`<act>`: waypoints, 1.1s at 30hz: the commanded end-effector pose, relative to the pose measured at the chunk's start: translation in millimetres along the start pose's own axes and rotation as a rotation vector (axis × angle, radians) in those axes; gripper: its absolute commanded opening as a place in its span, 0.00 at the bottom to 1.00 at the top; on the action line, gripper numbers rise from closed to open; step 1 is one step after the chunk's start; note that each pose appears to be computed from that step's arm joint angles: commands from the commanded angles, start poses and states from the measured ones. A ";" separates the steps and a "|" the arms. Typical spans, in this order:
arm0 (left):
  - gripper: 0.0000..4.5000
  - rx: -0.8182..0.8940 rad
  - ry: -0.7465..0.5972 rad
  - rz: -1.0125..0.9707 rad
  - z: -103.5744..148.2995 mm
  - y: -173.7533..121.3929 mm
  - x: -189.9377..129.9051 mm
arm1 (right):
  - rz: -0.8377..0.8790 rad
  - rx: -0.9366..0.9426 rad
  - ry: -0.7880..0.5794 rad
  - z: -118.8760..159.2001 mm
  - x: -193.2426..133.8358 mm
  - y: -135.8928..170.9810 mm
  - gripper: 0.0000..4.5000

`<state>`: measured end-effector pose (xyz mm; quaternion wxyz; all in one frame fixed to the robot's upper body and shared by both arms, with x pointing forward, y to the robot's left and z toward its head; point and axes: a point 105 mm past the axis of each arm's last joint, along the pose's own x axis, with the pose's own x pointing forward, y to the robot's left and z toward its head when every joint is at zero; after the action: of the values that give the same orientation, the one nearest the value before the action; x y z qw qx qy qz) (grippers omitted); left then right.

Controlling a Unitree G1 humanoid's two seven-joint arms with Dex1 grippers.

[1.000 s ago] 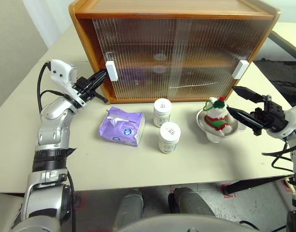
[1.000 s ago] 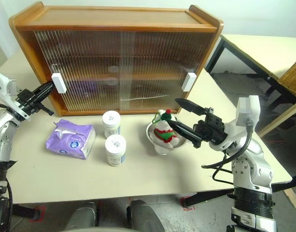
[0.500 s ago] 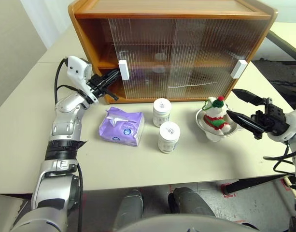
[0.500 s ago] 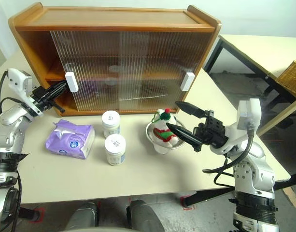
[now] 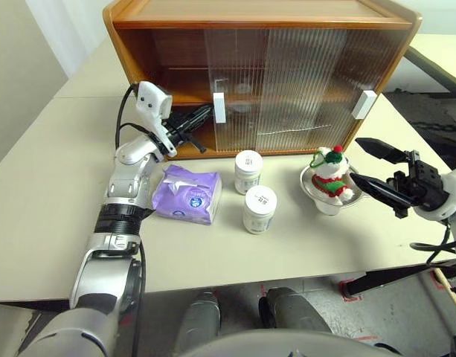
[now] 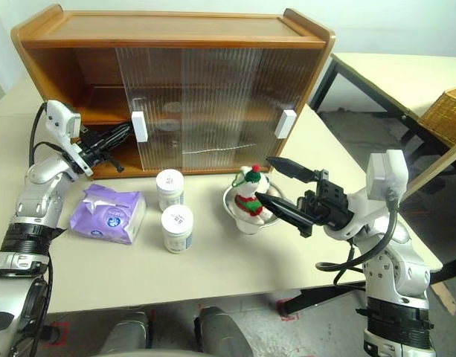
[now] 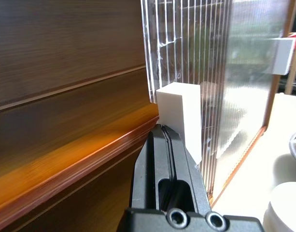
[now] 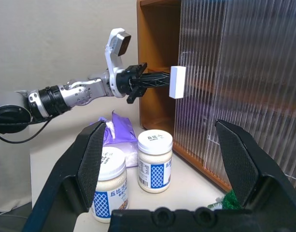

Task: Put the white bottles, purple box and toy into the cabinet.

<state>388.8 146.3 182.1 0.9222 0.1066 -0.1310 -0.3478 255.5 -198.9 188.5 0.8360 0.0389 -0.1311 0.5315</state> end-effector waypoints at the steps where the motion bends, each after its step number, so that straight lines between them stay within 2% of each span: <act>1: 0.01 0.001 -0.013 -0.045 2.0 -12.8 15.7 | 0.029 0.008 0.015 -2.0 5.3 5.5 1.00; 20: 0.01 -0.037 -0.042 -0.117 7.0 -35.1 54.3 | 0.007 0.011 0.031 -1.3 2.7 7.8 1.00; 29: 0.01 -0.039 -0.038 -0.126 6.0 -37.6 53.8 | 0.006 0.007 0.033 -1.0 2.5 6.7 1.00; 32: 0.01 -0.022 -0.013 -0.102 3.7 -29.7 44.4 | 0.009 0.007 0.034 -1.1 3.5 5.7 1.00; 33: 0.09 -0.017 -0.005 -0.093 2.9 -26.0 39.6 | 0.010 0.007 0.034 -1.2 3.7 5.5 1.00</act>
<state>402.8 94.5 189.0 0.9042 0.0958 -0.1363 -0.3934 252.6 -192.7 184.4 0.8378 0.0388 -0.1130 0.5328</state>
